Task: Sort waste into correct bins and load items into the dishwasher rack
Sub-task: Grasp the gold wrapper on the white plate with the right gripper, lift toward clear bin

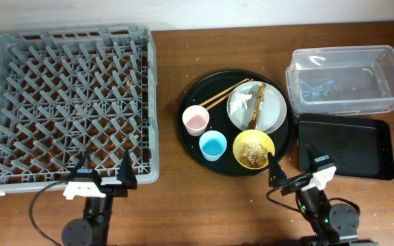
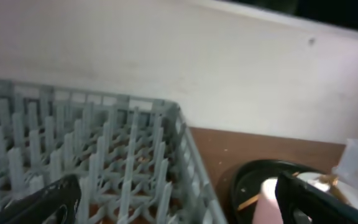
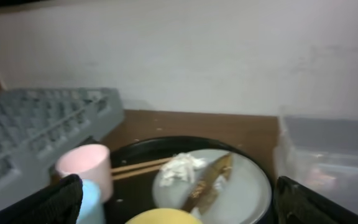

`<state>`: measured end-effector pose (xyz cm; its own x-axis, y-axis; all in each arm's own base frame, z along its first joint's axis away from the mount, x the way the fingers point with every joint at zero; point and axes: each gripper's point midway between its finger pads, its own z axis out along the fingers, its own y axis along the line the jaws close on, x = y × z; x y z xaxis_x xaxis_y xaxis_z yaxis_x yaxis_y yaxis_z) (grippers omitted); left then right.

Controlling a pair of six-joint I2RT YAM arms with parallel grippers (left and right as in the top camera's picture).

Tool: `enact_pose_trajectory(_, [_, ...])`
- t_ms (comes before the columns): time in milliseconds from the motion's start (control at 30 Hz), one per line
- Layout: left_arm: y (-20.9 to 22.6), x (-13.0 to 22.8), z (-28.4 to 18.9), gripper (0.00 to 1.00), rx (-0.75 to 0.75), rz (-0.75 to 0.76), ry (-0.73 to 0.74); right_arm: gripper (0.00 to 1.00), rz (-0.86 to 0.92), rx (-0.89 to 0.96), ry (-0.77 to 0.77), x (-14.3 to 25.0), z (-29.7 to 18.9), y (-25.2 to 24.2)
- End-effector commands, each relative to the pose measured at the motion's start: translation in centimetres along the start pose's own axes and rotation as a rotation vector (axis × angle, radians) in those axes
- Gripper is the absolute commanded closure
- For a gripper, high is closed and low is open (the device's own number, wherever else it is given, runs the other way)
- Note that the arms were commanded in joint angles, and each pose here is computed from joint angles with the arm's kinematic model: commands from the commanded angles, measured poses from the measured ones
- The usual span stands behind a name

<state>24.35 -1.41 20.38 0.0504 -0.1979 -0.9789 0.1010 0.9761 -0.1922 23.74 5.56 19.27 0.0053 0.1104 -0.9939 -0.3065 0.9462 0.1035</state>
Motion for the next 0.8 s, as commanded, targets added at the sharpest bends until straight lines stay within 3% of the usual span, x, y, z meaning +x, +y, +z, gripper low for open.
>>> enact_pose_trajectory(0, [-2.1,-4.0,-0.2,0.01,0.067,0.012,0.046,0.02,0.057,-0.040,0.010,-5.2,-0.8,1.5])
enact_pose_trajectory(133, [-3.0,-6.2,2.3,0.01,0.051,-0.032,0.331,0.02,0.151,0.005,0.322,-7.1,0.3,1.4])
enact_pose_trajectory(200, [-4.0,-6.8,4.5,0.01,0.063,-0.096,0.597,0.02,0.222,0.041,0.563,-7.8,2.4,0.9])
enact_pose_trajectory(267, [-4.0,-6.8,5.7,0.01,0.042,-0.130,0.741,0.02,0.256,0.026,0.615,-8.9,5.2,0.7])
enact_pose_trajectory(333, [-4.6,-6.8,7.1,0.01,0.072,-0.169,0.792,0.06,0.309,-0.079,0.664,-7.7,8.5,1.6])
enact_pose_trajectory(367, [-6.4,-6.0,7.1,0.01,0.176,-0.225,0.840,0.11,0.345,-0.053,0.740,-4.8,10.3,0.6])
enact_pose_trajectory(467, [-6.3,-4.8,7.7,0.01,0.177,-0.241,0.879,0.35,0.361,0.085,0.918,4.6,14.7,-3.6])
enact_pose_trajectory(533, [-6.2,-4.1,7.9,0.01,0.175,-0.246,0.901,0.43,0.364,0.117,0.968,9.3,16.7,-5.1])
enact_pose_trajectory(600, [-6.6,-3.2,8.0,0.01,0.185,-0.239,0.935,0.45,0.355,0.177,1.024,15.6,18.1,-7.1])
enact_pose_trajectory(667, [-6.9,-2.4,8.1,0.01,0.192,-0.239,0.965,0.63,0.362,0.183,1.056,18.0,18.2,-7.4])
enact_pose_trajectory(733, [-6.8,-1.8,8.0,0.01,0.185,-0.246,0.990,0.67,0.365,0.187,1.071,18.2,17.9,-7.4])
enact_pose_trajectory(767, [-6.8,-1.7,7.9,0.01,0.184,-0.248,0.995,0.83,0.363,0.202,1.091,18.5,17.4,-7.6])
